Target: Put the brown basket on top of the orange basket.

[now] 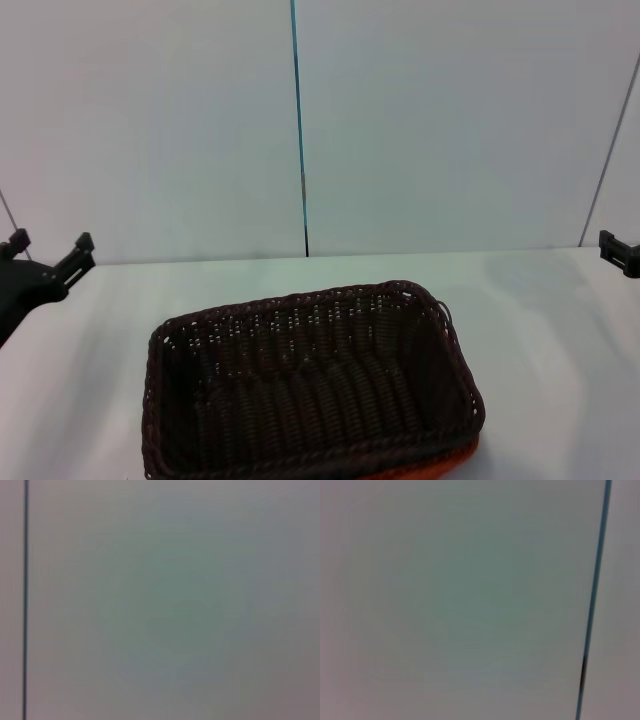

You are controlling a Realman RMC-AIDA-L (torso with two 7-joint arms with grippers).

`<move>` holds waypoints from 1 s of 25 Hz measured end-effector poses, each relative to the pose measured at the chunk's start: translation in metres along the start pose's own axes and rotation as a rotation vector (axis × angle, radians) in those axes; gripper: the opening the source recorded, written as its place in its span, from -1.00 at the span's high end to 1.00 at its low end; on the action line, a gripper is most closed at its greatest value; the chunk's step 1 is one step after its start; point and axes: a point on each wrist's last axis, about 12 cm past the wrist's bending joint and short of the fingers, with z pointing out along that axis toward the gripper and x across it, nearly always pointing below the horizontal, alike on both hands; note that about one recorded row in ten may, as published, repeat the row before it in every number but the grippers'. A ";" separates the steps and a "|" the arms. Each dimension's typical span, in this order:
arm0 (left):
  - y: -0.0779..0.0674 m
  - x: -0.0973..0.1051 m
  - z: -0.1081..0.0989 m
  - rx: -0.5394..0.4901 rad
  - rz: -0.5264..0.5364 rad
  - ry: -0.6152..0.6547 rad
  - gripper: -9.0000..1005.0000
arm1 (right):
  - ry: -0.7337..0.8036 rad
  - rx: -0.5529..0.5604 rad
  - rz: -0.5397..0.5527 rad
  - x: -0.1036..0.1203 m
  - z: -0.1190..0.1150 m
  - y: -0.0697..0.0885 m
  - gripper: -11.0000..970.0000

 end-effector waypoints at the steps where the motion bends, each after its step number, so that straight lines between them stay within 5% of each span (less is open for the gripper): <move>1: 0.001 0.000 0.000 -0.005 -0.004 -0.003 -0.77 | 0.003 0.001 -0.004 0.001 0.001 0.000 -0.41; 11: 0.005 -0.002 -0.001 -0.053 0.002 -0.029 -0.77 | 0.056 0.025 -0.106 0.020 0.009 -0.010 -0.40; 25: 0.003 0.000 -0.003 -0.073 0.001 -0.038 -0.77 | 0.207 0.064 -0.069 0.018 0.000 -0.008 -0.39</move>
